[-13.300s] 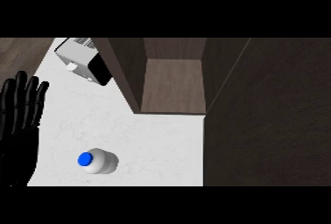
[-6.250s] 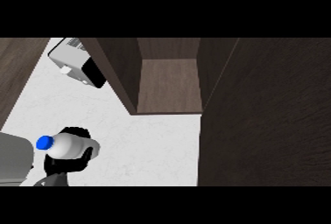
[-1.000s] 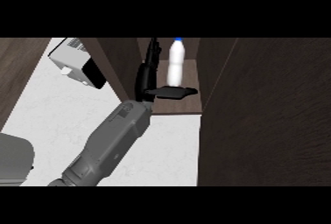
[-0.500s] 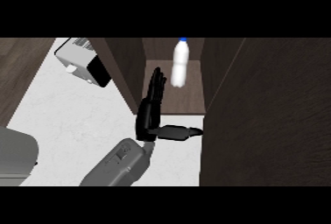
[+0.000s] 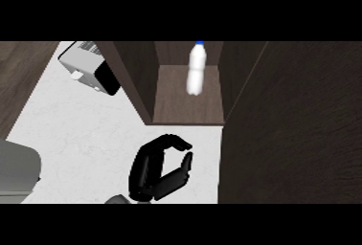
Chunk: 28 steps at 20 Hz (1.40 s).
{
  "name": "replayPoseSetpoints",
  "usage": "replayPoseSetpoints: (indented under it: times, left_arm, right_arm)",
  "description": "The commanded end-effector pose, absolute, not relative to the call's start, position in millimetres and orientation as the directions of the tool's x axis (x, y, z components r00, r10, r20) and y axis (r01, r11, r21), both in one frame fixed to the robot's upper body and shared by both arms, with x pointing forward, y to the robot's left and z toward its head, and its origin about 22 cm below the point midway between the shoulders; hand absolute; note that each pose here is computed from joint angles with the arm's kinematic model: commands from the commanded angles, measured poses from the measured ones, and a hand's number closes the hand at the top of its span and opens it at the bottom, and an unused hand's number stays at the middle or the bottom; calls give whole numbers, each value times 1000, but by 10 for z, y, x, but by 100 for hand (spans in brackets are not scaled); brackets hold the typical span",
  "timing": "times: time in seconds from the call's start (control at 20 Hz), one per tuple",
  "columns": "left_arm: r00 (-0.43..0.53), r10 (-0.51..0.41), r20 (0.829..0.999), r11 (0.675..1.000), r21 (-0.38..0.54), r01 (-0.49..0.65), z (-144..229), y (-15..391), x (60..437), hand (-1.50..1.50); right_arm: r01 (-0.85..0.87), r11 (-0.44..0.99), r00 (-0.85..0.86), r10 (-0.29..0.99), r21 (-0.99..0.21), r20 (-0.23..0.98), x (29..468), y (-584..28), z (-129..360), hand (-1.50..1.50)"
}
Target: Pick up the bottled water, place it into the cabinet and close the cabinet
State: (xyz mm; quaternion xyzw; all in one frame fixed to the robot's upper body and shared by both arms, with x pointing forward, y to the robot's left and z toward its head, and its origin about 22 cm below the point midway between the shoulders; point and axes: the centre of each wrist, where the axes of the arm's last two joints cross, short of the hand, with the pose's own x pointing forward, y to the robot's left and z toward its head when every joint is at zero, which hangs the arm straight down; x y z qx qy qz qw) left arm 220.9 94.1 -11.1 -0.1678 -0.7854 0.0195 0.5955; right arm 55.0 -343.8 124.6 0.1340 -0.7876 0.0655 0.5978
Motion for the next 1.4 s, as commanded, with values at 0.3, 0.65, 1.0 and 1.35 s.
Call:
replayPoseSetpoints:
  times: [0.3, 0.65, 1.0, 1.35]
  left_arm:
    - [-235, 239, 942, 952, -181, 246, 22, 1652, 1749, 150]
    - [-277, 192, 941, 969, -137, 206, 64, 2219, 1672, 150]
    - [-271, 241, 932, 961, -191, 199, 326, 2635, 1640, -150]
    - [-312, 184, 932, 980, -148, 134, 467, 2975, 1577, -150]
  right_arm:
    - [-471, 878, -223, -33, -79, 974, 467, -3072, 1588, 150]
    - [-631, 768, -245, -61, -111, 968, 464, -2923, 1732, 150]
    - [-675, 722, -297, -81, -149, 952, 523, -2816, 1719, 150]
    - [-740, 655, -276, -91, -151, 957, 575, -2689, 1758, 150]
